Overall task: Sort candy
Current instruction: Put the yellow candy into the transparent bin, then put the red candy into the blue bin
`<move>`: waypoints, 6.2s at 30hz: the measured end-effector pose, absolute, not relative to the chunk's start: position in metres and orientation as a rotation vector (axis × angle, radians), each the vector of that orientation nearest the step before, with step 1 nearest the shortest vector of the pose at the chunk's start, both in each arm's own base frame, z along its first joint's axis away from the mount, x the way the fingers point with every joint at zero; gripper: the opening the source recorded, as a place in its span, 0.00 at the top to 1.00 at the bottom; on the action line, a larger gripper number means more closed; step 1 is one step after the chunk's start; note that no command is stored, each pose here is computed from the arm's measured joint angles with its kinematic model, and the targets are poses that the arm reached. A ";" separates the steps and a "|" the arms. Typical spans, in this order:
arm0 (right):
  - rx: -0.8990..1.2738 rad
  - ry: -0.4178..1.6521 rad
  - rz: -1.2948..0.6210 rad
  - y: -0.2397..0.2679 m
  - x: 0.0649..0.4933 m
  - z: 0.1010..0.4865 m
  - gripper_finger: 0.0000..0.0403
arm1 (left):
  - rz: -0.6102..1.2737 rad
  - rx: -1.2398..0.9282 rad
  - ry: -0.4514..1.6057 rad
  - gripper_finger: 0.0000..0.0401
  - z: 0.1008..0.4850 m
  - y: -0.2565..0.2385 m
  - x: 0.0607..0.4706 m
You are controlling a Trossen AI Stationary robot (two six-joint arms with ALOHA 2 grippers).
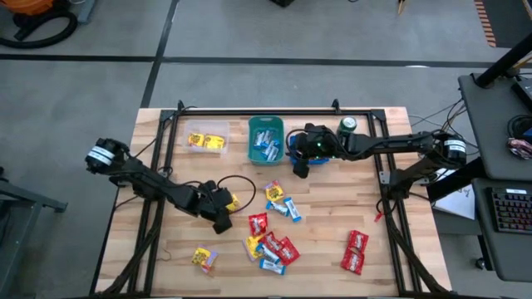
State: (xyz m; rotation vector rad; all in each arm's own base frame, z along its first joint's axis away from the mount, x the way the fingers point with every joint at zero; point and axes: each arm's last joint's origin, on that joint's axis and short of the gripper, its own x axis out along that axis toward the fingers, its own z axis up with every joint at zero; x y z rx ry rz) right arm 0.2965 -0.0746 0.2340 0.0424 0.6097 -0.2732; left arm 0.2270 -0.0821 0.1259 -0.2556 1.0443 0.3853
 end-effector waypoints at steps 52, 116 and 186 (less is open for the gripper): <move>0.254 0.580 -0.258 -0.062 0.287 0.247 0.75 | 0.968 -0.416 1.085 0.87 0.197 0.163 0.168; 1.030 1.749 -0.564 0.086 0.243 0.215 0.64 | 0.611 -0.130 0.778 0.66 0.240 0.114 0.217; 0.948 1.509 -0.863 0.122 0.201 0.136 0.98 | 0.611 -0.130 0.776 0.66 0.237 0.114 0.217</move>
